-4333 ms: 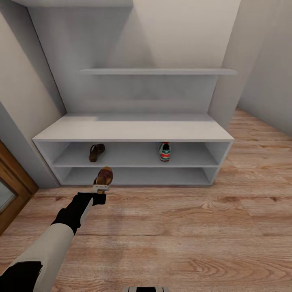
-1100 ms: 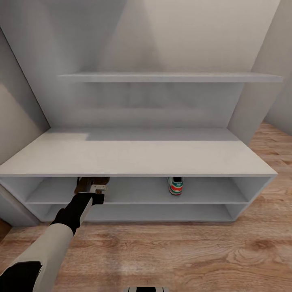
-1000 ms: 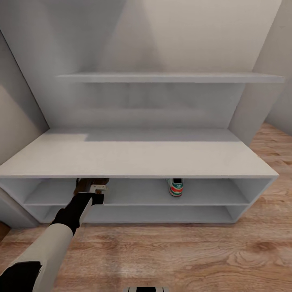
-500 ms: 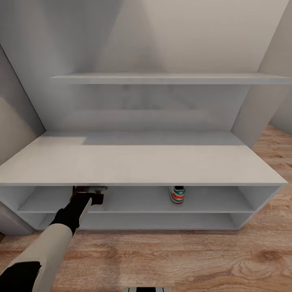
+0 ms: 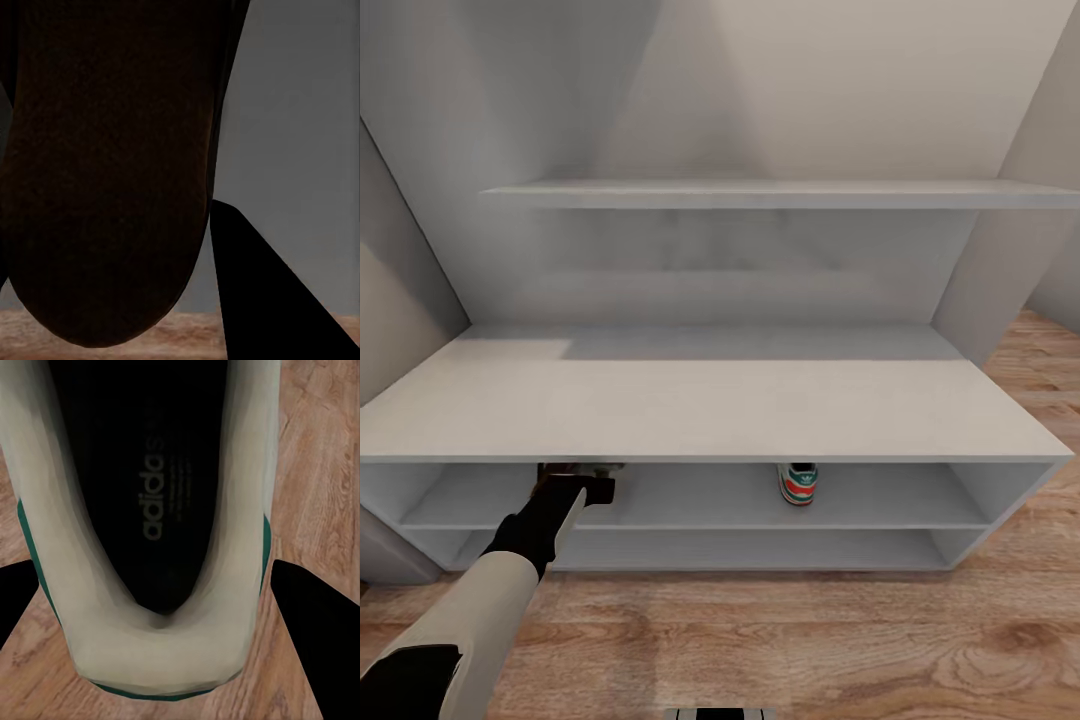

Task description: Pick up the two gym shoes and the two sandals from the corridor floor and place them onto the hallstand (shoe rack) in the corridor, making sure they are on the rack and not on the floor. Arrange them so the two gym shoes are next to each other and the two sandals are next to each other.

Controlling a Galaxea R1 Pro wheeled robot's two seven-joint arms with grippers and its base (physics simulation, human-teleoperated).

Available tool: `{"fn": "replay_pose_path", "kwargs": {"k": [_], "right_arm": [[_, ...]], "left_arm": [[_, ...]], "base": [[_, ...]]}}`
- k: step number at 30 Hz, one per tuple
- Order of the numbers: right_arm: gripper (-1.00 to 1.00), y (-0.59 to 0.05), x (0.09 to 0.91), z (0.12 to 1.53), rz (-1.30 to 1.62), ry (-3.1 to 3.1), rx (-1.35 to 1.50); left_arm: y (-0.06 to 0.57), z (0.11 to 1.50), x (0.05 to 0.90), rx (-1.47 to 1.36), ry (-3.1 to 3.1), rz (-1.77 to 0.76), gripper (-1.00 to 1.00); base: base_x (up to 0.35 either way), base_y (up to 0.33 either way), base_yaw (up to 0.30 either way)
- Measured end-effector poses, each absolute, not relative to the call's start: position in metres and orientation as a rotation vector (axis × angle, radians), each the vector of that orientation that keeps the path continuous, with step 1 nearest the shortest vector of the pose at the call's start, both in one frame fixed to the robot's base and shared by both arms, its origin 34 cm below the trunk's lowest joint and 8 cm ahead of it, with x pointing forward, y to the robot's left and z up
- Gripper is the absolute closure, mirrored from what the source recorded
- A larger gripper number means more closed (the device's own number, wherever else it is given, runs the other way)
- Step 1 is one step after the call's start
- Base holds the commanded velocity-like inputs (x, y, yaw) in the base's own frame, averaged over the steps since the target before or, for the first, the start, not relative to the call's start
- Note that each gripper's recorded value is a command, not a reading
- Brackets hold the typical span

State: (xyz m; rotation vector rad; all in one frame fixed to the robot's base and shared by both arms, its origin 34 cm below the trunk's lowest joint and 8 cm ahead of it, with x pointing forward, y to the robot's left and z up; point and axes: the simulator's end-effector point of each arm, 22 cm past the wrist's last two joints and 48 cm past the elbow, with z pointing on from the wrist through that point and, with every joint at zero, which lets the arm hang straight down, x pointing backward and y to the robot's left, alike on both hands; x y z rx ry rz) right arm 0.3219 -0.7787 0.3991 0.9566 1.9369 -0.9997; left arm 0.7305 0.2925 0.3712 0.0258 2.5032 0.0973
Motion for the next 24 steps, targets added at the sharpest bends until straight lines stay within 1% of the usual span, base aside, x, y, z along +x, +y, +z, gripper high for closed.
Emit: {"fn": "replay_pose_path", "kwargs": {"k": [5,6,11,24], "right_arm": [[1.0,-0.779,0.322,0.399,-1.0,1.937,0.957],[1.0,-0.779,0.322,0.399,-1.0,1.937,0.957],[1.0,-0.778,0.322,0.398,-0.998,1.939,0.958],[1.0,-0.778,0.322,0.398,-0.998,1.94,0.958]], "left_arm": [[0.298,0.372,0.731,0.024,2.503,0.109,1.0],[0.301,0.373,0.731,0.023,2.502,0.114,-1.0],[0.312,0.373,0.73,0.016,2.503,0.128,-1.0],[0.313,0.373,0.73,0.013,2.502,0.128,-1.0]], "base": [[0.003,0.0,0.0],[0.0,0.0,0.0],[0.0,0.0,0.0],[0.0,0.0,0.0]]}}
